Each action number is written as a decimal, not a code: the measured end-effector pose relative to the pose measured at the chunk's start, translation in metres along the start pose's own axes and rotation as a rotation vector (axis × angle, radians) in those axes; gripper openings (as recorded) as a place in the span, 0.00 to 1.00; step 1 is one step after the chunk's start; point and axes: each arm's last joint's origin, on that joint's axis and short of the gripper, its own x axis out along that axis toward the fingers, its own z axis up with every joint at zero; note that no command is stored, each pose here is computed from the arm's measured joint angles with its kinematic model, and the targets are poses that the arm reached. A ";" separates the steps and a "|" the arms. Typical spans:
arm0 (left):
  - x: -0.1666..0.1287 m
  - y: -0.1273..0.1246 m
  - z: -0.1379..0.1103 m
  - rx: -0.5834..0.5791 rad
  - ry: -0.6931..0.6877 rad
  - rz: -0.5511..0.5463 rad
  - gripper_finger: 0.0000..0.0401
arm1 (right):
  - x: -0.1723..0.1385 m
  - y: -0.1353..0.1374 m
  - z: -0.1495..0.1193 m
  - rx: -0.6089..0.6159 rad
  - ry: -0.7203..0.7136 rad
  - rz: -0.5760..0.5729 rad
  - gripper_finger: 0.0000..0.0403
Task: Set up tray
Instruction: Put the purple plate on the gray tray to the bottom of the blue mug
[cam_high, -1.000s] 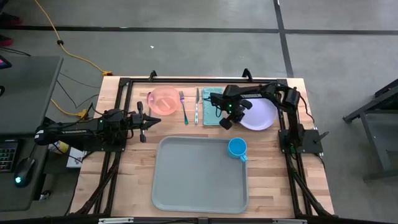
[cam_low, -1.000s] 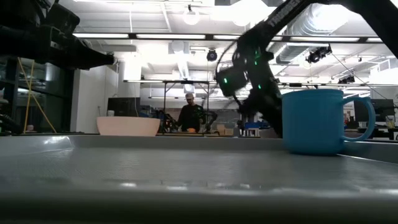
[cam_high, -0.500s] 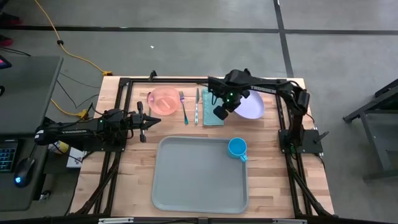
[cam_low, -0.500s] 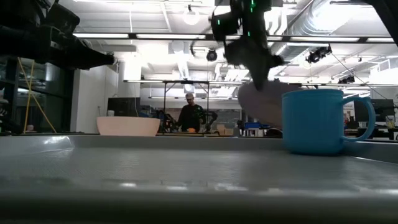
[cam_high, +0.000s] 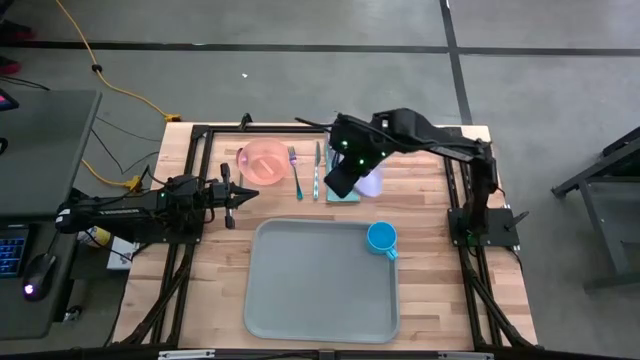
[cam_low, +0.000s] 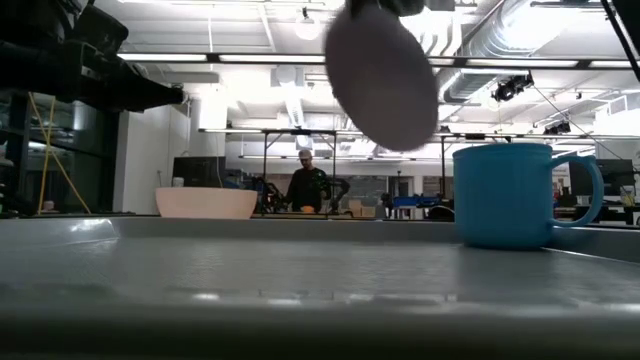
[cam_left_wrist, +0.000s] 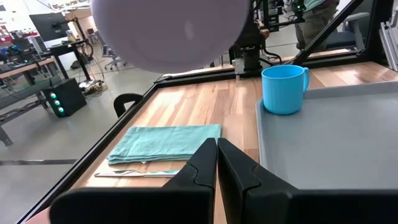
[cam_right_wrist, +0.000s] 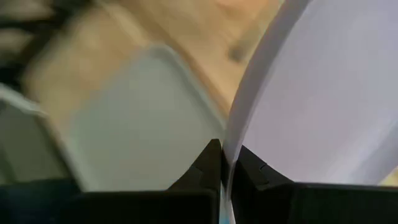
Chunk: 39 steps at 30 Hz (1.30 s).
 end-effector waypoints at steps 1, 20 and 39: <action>0.000 0.000 0.000 0.000 0.000 0.000 0.12 | -0.004 0.009 -0.002 -0.012 -0.030 0.038 0.00; 0.000 0.000 0.001 -0.031 -0.011 0.002 0.12 | -0.005 0.141 -0.101 -0.136 -0.055 0.361 0.00; -0.002 0.005 0.018 -0.097 -0.188 0.059 0.12 | 0.136 0.184 -0.204 0.059 0.332 -0.021 0.00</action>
